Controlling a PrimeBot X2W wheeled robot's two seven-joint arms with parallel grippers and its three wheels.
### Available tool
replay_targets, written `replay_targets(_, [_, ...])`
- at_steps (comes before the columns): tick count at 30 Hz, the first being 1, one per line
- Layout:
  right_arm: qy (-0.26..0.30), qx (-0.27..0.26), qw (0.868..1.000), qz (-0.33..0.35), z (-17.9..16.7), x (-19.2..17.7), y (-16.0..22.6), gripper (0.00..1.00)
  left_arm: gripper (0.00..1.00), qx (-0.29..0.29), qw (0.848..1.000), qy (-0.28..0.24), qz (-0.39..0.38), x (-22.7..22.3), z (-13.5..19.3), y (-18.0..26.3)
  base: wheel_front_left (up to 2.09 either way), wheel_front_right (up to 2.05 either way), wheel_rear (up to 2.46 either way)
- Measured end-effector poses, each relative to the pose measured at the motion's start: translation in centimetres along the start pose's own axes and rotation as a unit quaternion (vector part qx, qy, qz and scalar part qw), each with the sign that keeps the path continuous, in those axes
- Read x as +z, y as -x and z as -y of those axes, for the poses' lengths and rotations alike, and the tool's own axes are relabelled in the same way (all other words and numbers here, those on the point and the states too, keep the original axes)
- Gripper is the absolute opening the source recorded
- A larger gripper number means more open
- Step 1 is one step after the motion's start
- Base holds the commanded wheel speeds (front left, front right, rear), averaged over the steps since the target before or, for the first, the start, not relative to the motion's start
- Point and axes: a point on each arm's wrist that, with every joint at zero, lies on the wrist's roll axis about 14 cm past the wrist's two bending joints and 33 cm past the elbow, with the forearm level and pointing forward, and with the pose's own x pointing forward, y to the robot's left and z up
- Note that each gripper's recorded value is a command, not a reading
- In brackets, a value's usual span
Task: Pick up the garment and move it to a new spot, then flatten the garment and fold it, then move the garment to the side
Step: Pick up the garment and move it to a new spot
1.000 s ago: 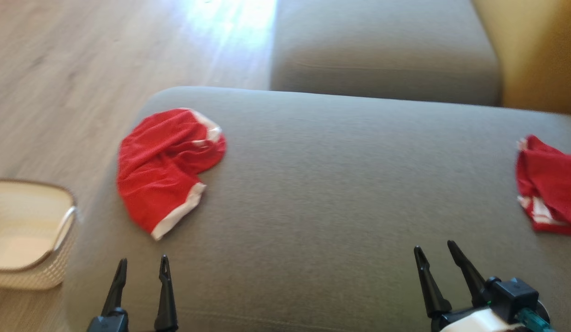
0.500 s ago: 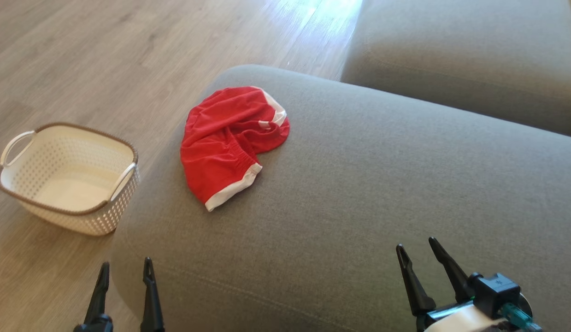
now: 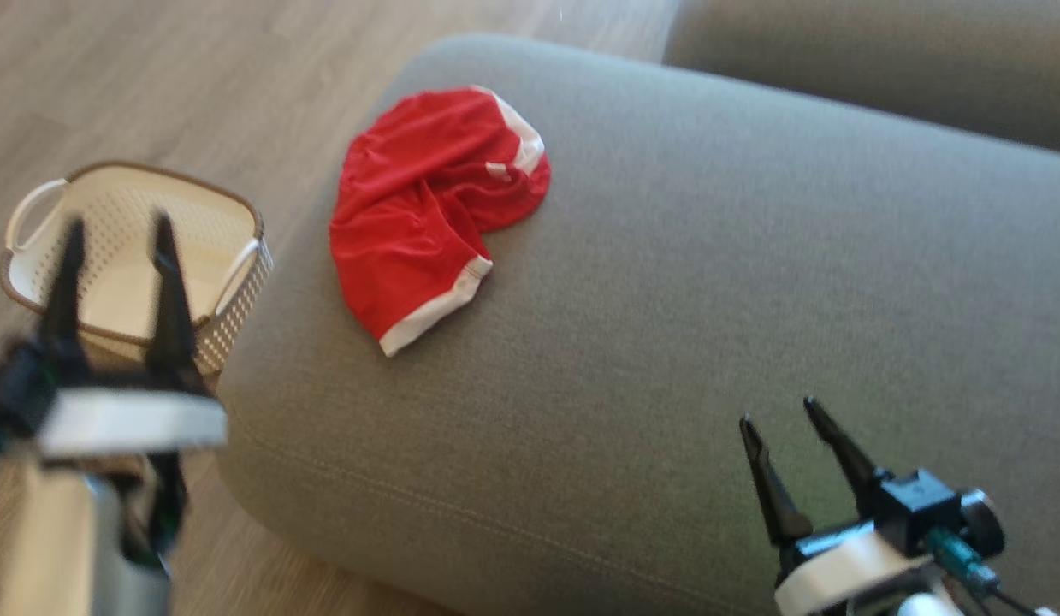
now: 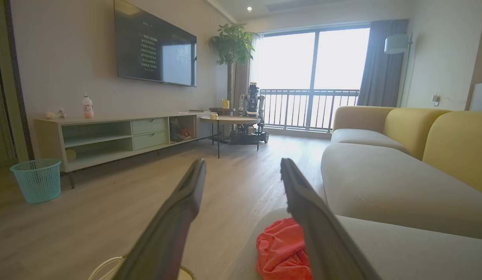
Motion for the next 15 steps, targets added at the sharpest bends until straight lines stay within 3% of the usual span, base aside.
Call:
replay_targets(7, [0.016, -0.040, 0.999, 0.007, 4.1, -0.5, -2.4, 1.00, 1.00, -0.086, 0.991, -0.010, -0.107, -4.2, 3.1, -10.7, 0.00, 0.00, 0.00])
replay_targets(9, [0.018, -0.053, 0.998, 0.001, 5.3, -1.2, -2.7, 1.00, 1.00, -0.091, 0.984, 0.013, -0.151, -6.2, 4.2, -13.1, 0.00, 0.00, 0.00])
replay_targets(12, [0.018, -0.071, 0.997, -0.006, 7.0, -2.2, -3.2, 1.00, 1.00, -0.117, 0.963, 0.029, -0.239, -10.5, 7.3, -15.1, 0.00, 0.00, 0.00])
replay_targets(15, [0.019, -0.082, 0.996, -0.012, 8.4, -3.2, -3.6, 1.00, 1.00, -0.158, 0.932, 0.027, -0.327, -14.9, 11.1, -15.2, 0.00, 0.00, 0.00])
